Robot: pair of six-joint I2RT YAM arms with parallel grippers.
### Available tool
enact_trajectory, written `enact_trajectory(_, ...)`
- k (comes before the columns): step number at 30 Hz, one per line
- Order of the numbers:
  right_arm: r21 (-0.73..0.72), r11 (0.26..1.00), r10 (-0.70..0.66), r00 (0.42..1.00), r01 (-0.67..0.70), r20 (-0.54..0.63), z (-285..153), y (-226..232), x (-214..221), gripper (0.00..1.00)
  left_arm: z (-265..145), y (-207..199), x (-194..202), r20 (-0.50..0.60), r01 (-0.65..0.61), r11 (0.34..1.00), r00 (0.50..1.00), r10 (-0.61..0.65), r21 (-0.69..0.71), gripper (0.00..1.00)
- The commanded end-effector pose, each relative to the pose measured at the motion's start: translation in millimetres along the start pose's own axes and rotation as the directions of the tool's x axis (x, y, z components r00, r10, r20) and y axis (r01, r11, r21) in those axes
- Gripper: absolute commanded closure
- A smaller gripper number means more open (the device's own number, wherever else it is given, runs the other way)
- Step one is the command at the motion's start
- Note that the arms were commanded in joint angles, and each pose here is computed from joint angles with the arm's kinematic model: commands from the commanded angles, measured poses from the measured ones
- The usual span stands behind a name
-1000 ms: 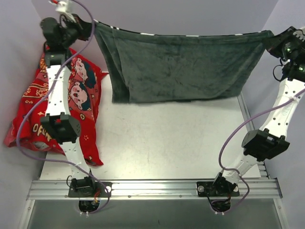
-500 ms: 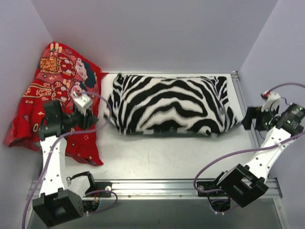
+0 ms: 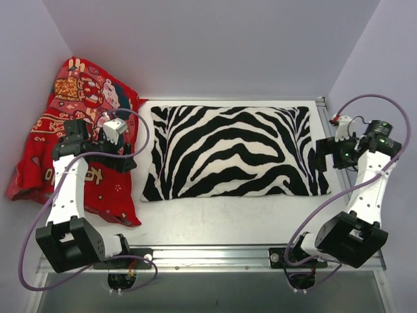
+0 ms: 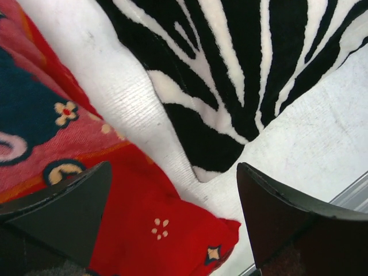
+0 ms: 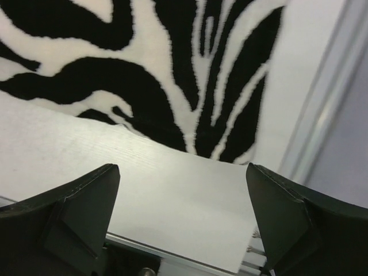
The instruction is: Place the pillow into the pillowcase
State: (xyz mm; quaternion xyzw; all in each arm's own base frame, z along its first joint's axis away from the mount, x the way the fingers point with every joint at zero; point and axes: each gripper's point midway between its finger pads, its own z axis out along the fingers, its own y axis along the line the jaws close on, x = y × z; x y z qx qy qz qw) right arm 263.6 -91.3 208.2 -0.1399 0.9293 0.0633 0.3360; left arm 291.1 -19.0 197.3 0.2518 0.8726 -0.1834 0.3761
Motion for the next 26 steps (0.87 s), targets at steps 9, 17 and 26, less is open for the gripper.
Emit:
enact_trajectory(9, -0.159, 0.963, 0.167, 0.947, -0.216, -0.276, 76.6, 104.9, -20.6, 0.0, 86.6, -20.6, -50.3, -0.131, 0.05, 0.993, 0.989, -0.063, -0.104, 0.03)
enact_trajectory(17, -0.176, 0.978, 0.056, 0.954, -0.112, -0.295, 111.1, 155.5, -8.2, 0.0, 140.1, -52.7, -48.5, -0.177, 0.066, 0.997, 0.982, -0.071, -0.034, 0.03)
enact_trajectory(26, -0.179, 0.983, -0.015, 0.963, -0.035, -0.268, 100.8, 179.0, 14.1, 0.0, 129.7, -74.7, -39.8, -0.114, 0.005, 0.999, 0.993, -0.01, -0.042, 0.03)
